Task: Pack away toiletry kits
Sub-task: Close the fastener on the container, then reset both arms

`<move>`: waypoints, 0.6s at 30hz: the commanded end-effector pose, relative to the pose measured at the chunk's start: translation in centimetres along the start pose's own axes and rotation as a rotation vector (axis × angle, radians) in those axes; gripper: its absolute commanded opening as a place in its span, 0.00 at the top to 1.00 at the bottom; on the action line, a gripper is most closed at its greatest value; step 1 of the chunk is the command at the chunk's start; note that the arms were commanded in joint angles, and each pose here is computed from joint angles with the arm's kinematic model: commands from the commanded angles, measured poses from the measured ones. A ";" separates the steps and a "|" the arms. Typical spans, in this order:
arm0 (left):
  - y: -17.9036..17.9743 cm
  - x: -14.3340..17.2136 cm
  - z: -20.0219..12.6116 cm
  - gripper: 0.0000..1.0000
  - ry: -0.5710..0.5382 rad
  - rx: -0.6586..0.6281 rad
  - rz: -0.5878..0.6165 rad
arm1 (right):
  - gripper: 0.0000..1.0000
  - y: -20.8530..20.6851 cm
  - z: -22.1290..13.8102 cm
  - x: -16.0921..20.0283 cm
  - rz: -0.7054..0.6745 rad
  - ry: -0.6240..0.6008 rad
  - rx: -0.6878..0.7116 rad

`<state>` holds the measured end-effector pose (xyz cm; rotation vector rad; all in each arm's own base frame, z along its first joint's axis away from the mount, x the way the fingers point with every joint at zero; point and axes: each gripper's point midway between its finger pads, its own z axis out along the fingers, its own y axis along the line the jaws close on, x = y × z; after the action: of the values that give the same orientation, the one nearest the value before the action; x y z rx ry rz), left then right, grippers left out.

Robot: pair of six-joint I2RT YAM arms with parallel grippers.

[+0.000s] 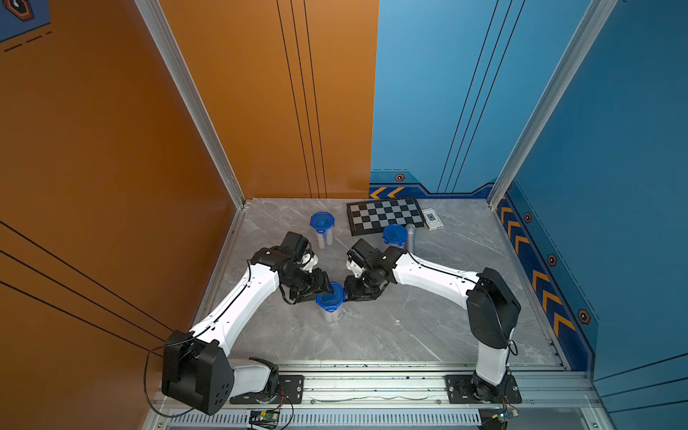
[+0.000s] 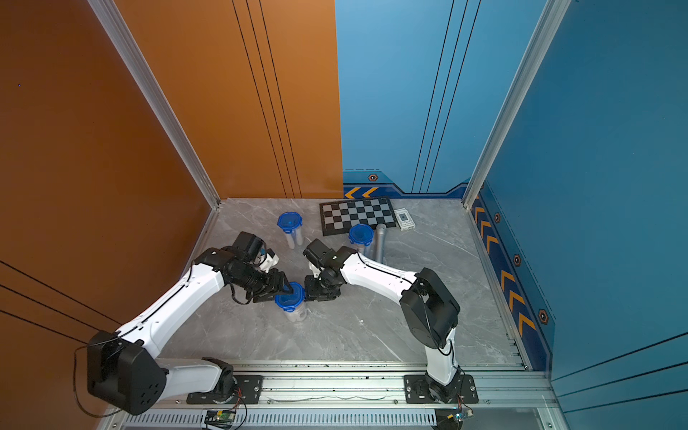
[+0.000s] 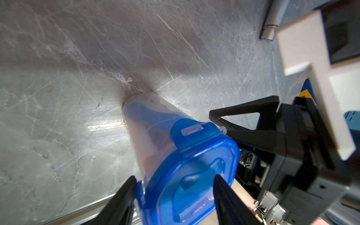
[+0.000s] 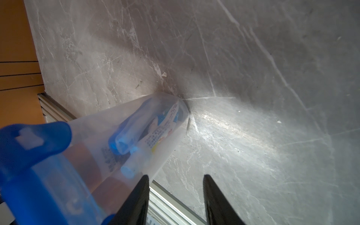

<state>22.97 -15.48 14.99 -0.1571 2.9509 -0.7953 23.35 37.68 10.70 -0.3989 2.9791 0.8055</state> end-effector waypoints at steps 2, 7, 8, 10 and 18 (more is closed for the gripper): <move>-0.4 0.4 -0.6 0.29 -0.021 0.028 0.005 | 0.51 0.4 -2.9 -0.4 -0.016 -0.080 -0.025; -0.4 0.3 -1.5 0.11 -0.055 0.044 -0.005 | 0.48 -0.9 -5.2 -0.2 -0.046 -0.118 0.042; -0.4 0.4 -1.7 0.06 -0.059 0.047 -0.010 | 0.47 -1.2 -5.7 -0.2 -0.052 -0.129 0.058; -0.3 0.5 -2.2 0.01 -0.081 0.042 -0.010 | 0.44 -1.8 -7.3 -0.4 -0.079 -0.180 0.098; 2.5 -1.8 -7.2 0.01 -0.383 -0.134 0.032 | 0.00 -8.0 -18.7 -2.6 -0.081 -0.534 0.394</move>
<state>22.77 -12.86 19.50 -0.1878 2.7120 -0.7246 26.80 28.79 21.92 -0.3355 2.5860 0.5312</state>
